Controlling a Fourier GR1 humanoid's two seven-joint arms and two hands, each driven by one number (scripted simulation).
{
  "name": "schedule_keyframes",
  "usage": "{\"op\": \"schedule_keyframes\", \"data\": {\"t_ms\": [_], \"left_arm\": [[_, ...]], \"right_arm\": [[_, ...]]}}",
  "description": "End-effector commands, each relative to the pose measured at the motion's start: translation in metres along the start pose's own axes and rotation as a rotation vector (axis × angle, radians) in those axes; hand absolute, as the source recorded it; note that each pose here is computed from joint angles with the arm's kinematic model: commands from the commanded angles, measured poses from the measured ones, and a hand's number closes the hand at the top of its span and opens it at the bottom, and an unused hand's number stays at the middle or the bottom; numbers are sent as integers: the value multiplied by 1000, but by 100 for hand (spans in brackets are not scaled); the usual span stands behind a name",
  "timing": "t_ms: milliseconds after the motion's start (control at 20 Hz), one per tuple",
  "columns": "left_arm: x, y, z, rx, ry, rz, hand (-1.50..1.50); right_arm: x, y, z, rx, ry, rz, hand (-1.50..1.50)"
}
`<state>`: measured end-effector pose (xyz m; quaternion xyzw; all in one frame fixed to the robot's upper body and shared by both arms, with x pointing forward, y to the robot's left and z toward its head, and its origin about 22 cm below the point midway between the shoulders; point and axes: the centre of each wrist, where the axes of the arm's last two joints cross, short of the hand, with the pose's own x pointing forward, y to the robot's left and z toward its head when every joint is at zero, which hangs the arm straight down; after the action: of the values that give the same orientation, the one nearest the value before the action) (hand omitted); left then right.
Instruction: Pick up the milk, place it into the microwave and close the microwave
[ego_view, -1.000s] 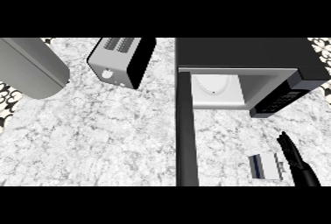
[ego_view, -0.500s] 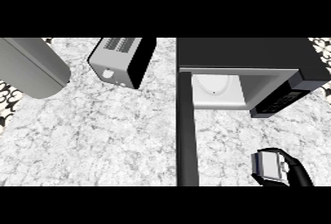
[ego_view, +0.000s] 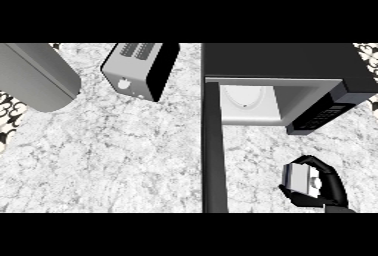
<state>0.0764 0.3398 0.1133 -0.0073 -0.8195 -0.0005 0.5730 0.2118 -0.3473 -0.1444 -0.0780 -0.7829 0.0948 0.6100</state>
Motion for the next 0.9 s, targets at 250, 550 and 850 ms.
{"op": "schedule_keyframes", "data": {"t_ms": [250, 550, 850], "left_arm": [[6, -7, -1, -1, -42, 4, -150], [2, 1, -2, 16, -32, -3, -150], [-8, 13, 12, 23, -29, 11, -150]], "right_arm": [[-2, 16, -11, -45, -137, -63, 150], [24, 44, -39, 48, -171, -199, 150], [70, 78, -59, 13, -184, -126, 150]]}}
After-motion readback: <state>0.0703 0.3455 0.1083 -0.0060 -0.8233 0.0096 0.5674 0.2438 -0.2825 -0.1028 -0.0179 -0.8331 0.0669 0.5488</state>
